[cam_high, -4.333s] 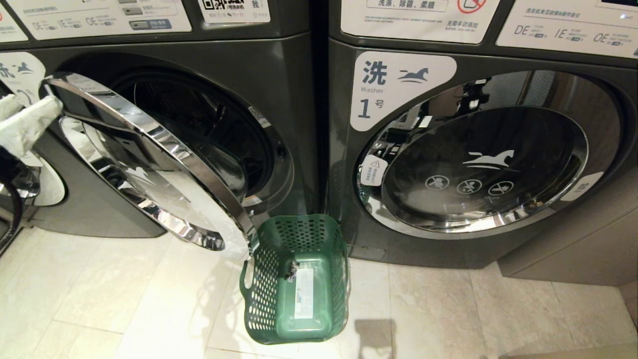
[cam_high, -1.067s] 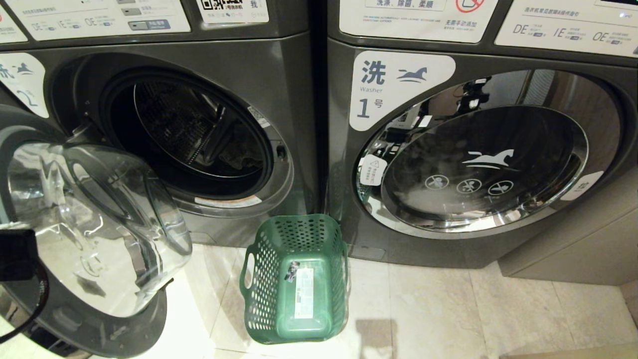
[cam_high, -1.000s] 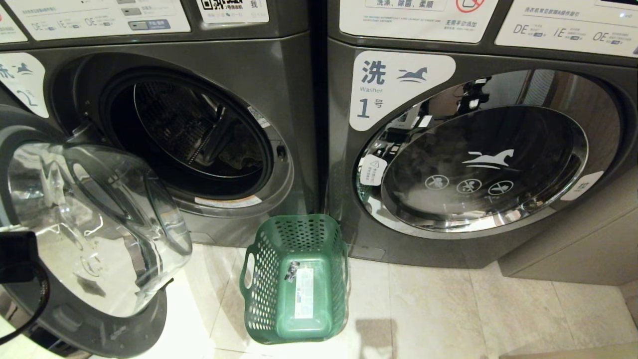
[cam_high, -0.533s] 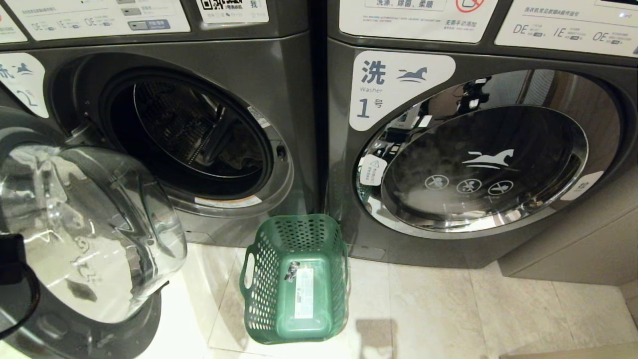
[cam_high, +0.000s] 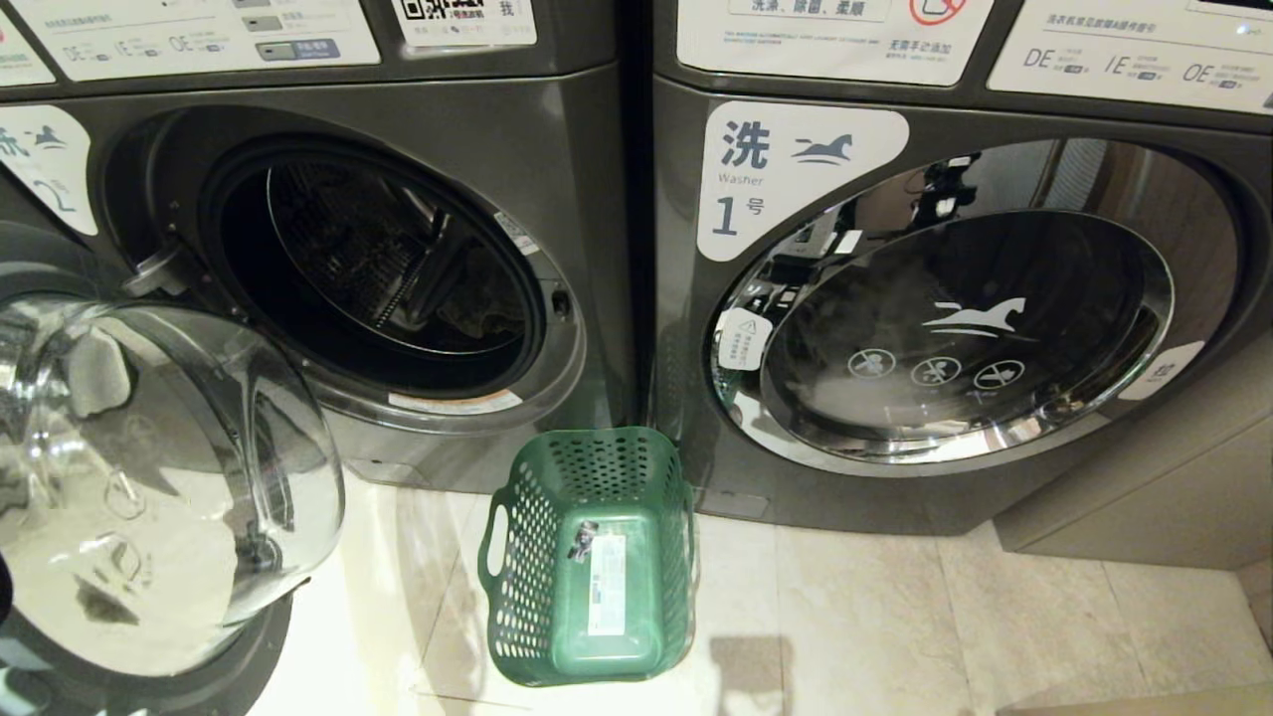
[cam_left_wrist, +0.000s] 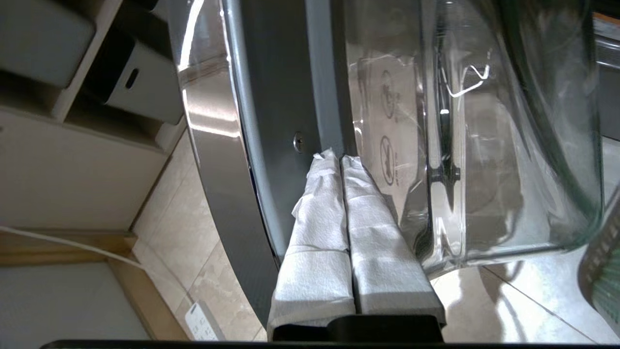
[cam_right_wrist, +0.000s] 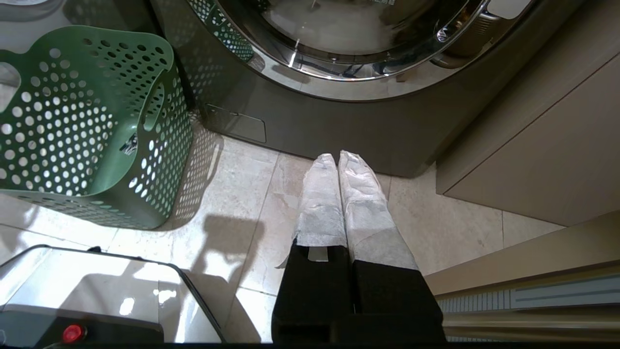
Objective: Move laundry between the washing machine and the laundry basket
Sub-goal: Open the lid of the washing machine
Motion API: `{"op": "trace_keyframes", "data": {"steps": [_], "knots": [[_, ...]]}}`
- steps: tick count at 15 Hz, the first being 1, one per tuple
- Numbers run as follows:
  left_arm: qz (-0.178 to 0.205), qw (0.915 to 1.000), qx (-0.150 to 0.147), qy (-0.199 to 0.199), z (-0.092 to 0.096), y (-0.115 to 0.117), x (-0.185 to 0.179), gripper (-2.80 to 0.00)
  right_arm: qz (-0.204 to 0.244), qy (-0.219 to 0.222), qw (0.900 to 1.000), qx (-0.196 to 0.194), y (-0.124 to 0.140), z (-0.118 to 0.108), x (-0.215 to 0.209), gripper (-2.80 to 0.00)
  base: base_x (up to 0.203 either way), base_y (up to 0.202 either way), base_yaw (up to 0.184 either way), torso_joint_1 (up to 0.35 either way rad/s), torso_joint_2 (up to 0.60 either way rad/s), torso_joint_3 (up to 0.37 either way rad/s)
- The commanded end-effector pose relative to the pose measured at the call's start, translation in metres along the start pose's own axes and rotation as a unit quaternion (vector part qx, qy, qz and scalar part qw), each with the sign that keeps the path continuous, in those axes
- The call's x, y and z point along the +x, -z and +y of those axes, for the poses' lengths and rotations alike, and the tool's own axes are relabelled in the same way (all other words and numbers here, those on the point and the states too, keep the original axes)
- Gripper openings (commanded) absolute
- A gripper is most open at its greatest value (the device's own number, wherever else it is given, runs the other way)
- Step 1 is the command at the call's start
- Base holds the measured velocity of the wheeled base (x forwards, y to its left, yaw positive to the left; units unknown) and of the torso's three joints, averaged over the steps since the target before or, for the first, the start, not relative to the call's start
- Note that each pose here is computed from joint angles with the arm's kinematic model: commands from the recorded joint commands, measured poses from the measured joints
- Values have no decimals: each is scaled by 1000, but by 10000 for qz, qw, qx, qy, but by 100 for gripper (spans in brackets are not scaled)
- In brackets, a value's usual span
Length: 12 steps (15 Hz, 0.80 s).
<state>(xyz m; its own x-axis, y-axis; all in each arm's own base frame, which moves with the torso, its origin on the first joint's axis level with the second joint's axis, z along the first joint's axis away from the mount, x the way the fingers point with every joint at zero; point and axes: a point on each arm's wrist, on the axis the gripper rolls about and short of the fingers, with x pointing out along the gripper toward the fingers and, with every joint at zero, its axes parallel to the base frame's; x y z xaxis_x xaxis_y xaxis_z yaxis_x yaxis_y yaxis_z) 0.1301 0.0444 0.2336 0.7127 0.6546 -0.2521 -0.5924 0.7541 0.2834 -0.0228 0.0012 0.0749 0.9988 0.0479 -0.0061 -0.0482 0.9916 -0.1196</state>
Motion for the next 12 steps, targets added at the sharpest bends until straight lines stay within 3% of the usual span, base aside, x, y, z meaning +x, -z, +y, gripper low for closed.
{"op": "trace_keyframes", "data": {"steps": [1,12], "knots": [[53,9999,-13,-102,2,1,3,-280,0,-6,10000,-5,0,0,0,-280,0,0,0,0,0,0],[440,9961,-361,-667,38,1,31,-280,-6,-5,10000,-5,0,0,0,-280,0,0,0,0,0,0]]}}
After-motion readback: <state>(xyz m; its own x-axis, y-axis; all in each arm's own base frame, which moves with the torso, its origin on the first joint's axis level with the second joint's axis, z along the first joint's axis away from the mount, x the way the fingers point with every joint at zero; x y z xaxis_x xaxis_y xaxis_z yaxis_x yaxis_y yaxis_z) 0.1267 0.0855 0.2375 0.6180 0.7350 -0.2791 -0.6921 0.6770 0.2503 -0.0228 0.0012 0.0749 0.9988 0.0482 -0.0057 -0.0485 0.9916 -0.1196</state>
